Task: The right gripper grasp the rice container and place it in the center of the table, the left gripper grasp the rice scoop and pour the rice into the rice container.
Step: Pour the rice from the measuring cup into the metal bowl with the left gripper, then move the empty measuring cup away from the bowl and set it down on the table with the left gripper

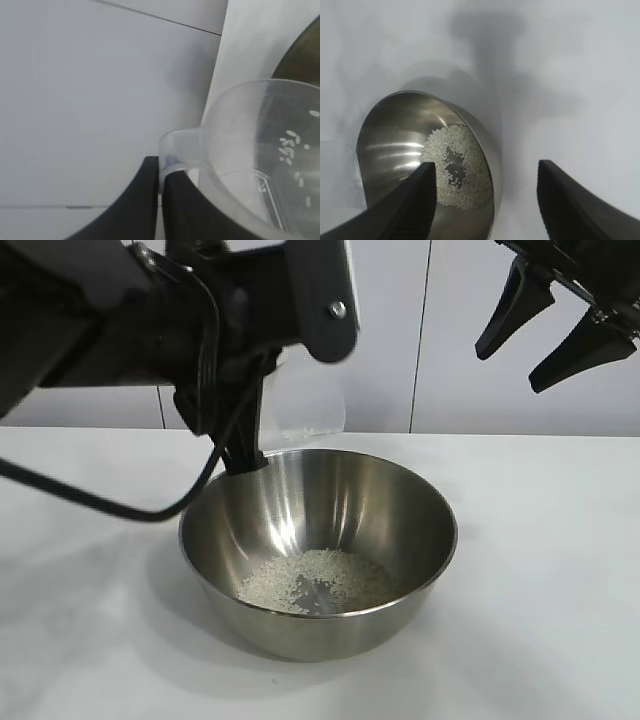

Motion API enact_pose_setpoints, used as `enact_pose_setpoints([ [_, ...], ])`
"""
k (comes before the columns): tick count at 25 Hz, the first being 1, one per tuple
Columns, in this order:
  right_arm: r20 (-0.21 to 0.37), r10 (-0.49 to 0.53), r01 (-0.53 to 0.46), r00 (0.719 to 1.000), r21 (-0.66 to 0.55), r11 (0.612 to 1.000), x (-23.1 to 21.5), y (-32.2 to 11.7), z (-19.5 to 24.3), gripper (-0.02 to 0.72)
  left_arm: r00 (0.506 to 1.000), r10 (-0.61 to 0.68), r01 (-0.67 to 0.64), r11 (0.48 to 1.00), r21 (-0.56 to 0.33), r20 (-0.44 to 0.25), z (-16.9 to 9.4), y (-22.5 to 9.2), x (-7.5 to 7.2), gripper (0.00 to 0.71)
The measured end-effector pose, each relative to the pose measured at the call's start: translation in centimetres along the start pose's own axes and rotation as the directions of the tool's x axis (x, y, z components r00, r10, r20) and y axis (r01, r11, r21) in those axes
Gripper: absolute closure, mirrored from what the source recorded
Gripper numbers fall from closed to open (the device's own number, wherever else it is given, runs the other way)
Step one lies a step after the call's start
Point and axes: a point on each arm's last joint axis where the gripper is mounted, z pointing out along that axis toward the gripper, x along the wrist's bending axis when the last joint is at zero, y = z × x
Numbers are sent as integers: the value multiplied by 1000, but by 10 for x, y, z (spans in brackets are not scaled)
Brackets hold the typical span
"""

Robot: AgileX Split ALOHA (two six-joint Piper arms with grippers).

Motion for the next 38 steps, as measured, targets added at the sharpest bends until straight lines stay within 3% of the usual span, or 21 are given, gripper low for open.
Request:
enact_pose_setpoints([
  [3, 0, 0, 0, 1000, 0, 1000, 0, 0, 0, 295, 950, -311, 310, 950, 31, 16, 1, -16, 29, 702],
  [8, 0, 0, 0, 1000, 0, 1000, 0, 0, 0, 295, 752, -658, 655, 752, 72, 31, 5, -52, 72, 702],
  [11, 0, 0, 0, 1000, 0, 1000, 0, 0, 0, 295, 650, -759, 751, 649, 119, 40, 10, -77, 86, 702],
  [17, 0, 0, 0, 1000, 0, 1000, 0, 0, 0, 295, 377, -926, 900, 364, 238, -10, 10, -132, 111, 702],
  [20, 0, 0, 0, 1000, 0, 1000, 0, 0, 0, 295, 306, -950, 928, 283, 241, -62, 7, -152, 122, 702],
  [22, 0, 0, 0, 1000, 0, 1000, 0, 0, 0, 295, 299, -949, 937, 272, 218, -99, 7, -160, 128, 702],
  [28, 0, 0, 0, 1000, 0, 1000, 0, 0, 0, 295, 354, -902, 933, 325, 152, -247, 5, -174, 131, 702],
  [30, 0, 0, 0, 1000, 0, 1000, 0, 0, 0, 295, 354, -886, 934, 320, 156, -300, 4, -183, 125, 702],
  [33, 0, 0, 0, 1000, -1, 1000, 0, 0, 0, 295, 323, -876, 944, 271, 190, -357, 6, -198, 108, 702],
  [37, 2, 0, 0, 1000, -12, 1000, 0, 1, 0, 295, 299, -878, 946, 222, 235, -373, 11, -209, 88, 702],
  [38, 3, 0, 0, 1000, -15, 1000, 0, 1, 0, 295, 314, -876, 942, 239, 237, -366, 12, -208, 85, 702],
])
